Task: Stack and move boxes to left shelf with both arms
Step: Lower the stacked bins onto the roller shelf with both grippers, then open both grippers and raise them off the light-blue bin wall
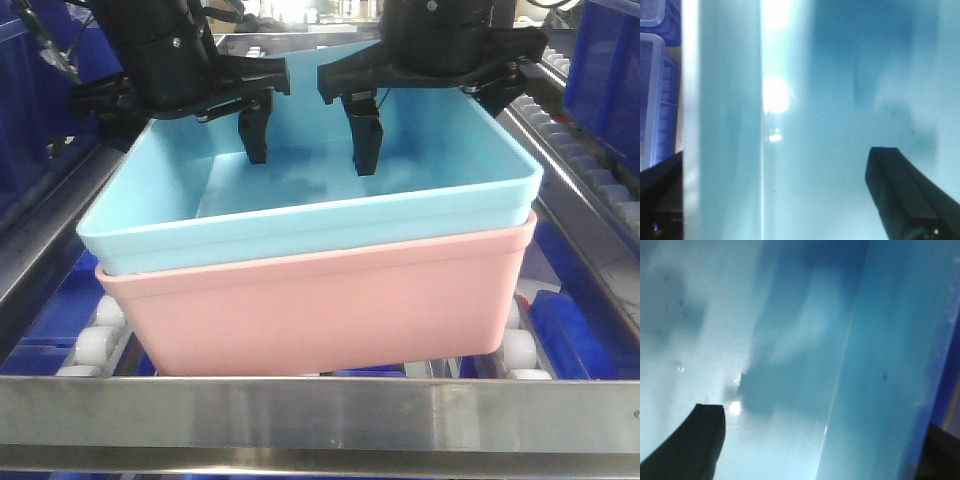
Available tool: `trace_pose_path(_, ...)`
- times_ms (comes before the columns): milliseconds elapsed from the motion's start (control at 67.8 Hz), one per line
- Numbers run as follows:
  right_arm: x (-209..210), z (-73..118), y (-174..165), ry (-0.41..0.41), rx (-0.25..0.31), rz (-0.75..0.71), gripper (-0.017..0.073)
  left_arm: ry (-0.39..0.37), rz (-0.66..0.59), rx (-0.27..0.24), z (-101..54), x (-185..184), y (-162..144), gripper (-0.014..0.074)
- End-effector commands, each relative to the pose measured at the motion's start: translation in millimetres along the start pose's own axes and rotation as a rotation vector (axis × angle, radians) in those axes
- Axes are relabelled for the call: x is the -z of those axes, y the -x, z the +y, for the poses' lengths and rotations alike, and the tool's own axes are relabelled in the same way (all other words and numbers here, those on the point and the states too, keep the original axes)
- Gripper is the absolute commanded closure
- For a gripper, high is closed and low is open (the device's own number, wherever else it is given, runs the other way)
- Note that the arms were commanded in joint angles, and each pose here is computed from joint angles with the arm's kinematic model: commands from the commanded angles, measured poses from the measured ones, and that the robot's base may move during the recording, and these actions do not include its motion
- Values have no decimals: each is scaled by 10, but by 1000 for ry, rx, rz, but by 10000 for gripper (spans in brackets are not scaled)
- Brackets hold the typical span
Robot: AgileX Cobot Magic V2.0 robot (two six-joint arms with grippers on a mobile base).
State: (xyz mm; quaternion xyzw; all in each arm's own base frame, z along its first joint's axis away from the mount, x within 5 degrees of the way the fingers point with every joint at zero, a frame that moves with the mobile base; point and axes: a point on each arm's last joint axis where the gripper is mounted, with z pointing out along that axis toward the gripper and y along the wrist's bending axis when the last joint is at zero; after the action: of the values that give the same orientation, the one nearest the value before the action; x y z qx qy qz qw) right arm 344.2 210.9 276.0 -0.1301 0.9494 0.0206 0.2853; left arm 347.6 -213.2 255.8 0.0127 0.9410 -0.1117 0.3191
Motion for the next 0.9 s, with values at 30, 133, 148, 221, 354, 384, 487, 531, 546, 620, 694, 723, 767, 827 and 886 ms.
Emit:
trace_pose_path(30,426,-69,182,-1,15,-147,-54,-49,-113,0,-66,405,212,101)
trace_pose_path(133,543,-105,199,-11,18,-176,-54,-23,-115,-11,-29,526,227,101)
trace_pose_path(148,561,-110,202,-12,18,-180,-54,-20,-120,-14,-23,556,235,101)
trace_pose_path(221,662,-136,212,-14,18,-204,-54,-10,-134,-20,1,671,256,101)
trace_pose_path(354,857,-184,226,-13,16,-251,-54,-13,-161,-18,25,851,288,101)
trace_pose_path(384,901,-193,228,-11,13,-260,-54,-13,-166,-17,31,890,294,101)
trace_pose_path(487,1057,-229,226,-5,4,-292,-48,-21,-184,-14,40,1057,303,102)
trace_pose_path(531,1124,-246,223,-2,0,-305,-34,-21,-190,-12,51,1130,305,113)
trace_pose_path(546,1163,-255,221,-1,-2,-313,-19,-22,-193,-11,55,1153,306,119)
trace_pose_path(620,1275,-283,211,4,-9,-335,78,-31,-201,-13,41,1289,288,167)
trace_pose_path(694,1373,-307,202,9,-14,-356,216,-42,-209,-30,14,1400,264,254)
trace_pose_path(723,1406,-316,197,11,-16,-364,277,-47,-212,-47,-1,1439,253,293)
trace_pose_path(767,1449,-328,190,13,-19,-372,380,-54,-214,-64,-25,1477,236,368)
trace_pose_path(827,1484,-343,173,10,-21,-370,488,-62,-211,-74,-58,1511,210,463)
trace_pose_path(886,1487,-352,145,8,-21,-365,499,-58,-204,-104,-80,1515,188,573)
